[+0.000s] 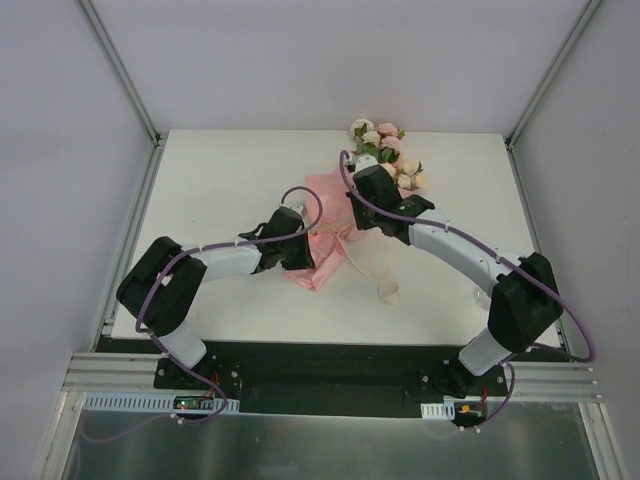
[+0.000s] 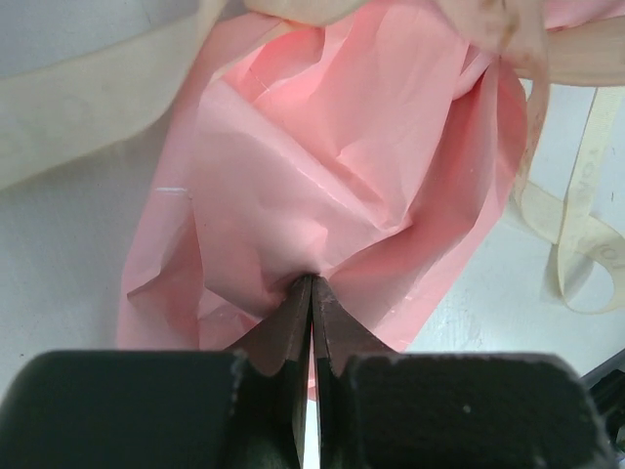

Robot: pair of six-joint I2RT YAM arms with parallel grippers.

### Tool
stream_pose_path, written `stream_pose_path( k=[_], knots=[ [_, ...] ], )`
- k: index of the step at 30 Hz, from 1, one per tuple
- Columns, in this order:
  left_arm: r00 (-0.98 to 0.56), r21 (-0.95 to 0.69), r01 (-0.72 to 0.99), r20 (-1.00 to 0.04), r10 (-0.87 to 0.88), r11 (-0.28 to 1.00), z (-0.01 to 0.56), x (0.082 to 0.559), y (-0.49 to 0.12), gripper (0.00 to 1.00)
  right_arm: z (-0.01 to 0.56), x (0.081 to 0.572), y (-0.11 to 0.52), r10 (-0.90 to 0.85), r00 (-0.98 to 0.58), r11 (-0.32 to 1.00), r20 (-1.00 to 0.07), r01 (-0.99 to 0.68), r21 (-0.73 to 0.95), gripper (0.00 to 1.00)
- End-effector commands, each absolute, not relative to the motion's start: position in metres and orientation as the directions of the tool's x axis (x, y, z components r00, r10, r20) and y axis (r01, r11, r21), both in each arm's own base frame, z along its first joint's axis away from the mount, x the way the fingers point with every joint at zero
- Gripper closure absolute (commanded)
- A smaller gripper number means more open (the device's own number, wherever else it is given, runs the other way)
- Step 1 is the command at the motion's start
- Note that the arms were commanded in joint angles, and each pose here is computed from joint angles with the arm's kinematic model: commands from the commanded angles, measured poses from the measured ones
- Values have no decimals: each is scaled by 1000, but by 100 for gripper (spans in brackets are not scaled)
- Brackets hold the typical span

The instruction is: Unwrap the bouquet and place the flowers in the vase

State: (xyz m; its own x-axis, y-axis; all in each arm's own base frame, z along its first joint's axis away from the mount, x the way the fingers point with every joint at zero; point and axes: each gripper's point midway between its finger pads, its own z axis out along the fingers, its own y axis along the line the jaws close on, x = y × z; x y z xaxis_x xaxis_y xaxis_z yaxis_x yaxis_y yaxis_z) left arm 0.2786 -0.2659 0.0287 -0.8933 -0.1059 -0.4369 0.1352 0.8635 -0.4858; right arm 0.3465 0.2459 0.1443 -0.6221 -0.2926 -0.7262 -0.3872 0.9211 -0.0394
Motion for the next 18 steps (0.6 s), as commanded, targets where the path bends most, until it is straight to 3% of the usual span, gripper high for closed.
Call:
stream_pose_path(
  k=[1,12,18],
  knots=[
    [-889,-469,121,-444,-115,875,32,284,-266,100,259,360,212,-171,-486,961,-857,-275,-36,100],
    [-887,-468,123,-448,-115,875,34,284,-265,100,461,323,132,75,-133,982,-988,-162,96,100],
    [-882,-464,139,-460,-104,875,36,284,-265,100,532,305,90,84,36,995,-996,-60,82,100]
  ],
)
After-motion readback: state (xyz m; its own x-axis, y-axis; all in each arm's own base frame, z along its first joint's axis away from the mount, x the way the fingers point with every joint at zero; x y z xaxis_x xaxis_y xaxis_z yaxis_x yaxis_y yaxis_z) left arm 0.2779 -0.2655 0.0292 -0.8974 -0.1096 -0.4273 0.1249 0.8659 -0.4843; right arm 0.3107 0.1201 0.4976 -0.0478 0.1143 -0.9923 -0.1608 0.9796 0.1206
